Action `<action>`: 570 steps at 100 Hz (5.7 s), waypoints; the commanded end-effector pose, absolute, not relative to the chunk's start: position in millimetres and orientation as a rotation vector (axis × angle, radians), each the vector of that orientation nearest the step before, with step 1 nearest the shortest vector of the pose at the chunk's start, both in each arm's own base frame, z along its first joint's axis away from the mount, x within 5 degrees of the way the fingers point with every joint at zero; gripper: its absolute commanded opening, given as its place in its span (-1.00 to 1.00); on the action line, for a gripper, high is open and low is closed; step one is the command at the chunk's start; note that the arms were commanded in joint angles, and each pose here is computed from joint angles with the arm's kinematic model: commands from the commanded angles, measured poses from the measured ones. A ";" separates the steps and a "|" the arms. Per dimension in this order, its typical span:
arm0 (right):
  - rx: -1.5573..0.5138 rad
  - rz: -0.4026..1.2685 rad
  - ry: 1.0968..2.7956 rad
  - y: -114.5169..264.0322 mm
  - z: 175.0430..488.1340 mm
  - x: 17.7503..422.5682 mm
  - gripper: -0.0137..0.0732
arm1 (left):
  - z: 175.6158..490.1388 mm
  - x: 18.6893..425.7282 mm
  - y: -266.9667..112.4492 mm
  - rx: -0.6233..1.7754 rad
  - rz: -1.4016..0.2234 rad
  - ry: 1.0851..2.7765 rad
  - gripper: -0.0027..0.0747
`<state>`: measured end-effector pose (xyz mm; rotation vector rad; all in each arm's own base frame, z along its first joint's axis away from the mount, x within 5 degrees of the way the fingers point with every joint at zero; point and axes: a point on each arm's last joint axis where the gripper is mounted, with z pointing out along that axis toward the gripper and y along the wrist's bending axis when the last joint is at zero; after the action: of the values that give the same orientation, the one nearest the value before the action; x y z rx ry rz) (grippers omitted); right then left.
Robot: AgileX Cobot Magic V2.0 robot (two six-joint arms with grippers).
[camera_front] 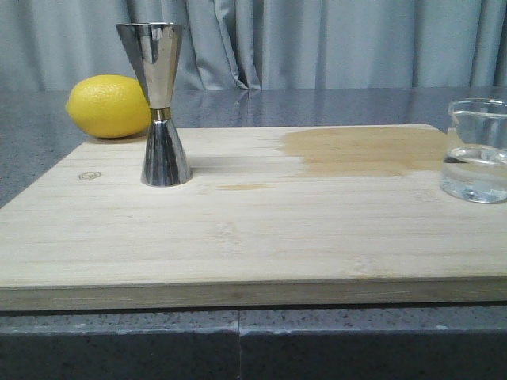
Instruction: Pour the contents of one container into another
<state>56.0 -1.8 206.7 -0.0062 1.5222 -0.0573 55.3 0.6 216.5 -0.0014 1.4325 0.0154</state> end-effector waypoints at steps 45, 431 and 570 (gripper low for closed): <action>-0.013 -0.072 1.441 -1.9 210.9 54.5 -0.85 | 215.2 53.7 0.7 -0.007 0.006 1.361 -0.98; -0.082 -0.194 1.791 -12.2 392.2 203.2 0.64 | 267.2 140.8 -102.9 0.536 -0.430 1.657 0.34; -0.087 -0.207 1.814 -12.8 390.2 202.7 0.64 | 262.5 135.4 -98.5 0.377 -0.677 1.561 0.18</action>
<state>203.6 -12.0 372.6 -0.0826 1.9070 -0.1903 135.4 -95.5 248.5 0.3490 1.6558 -0.6559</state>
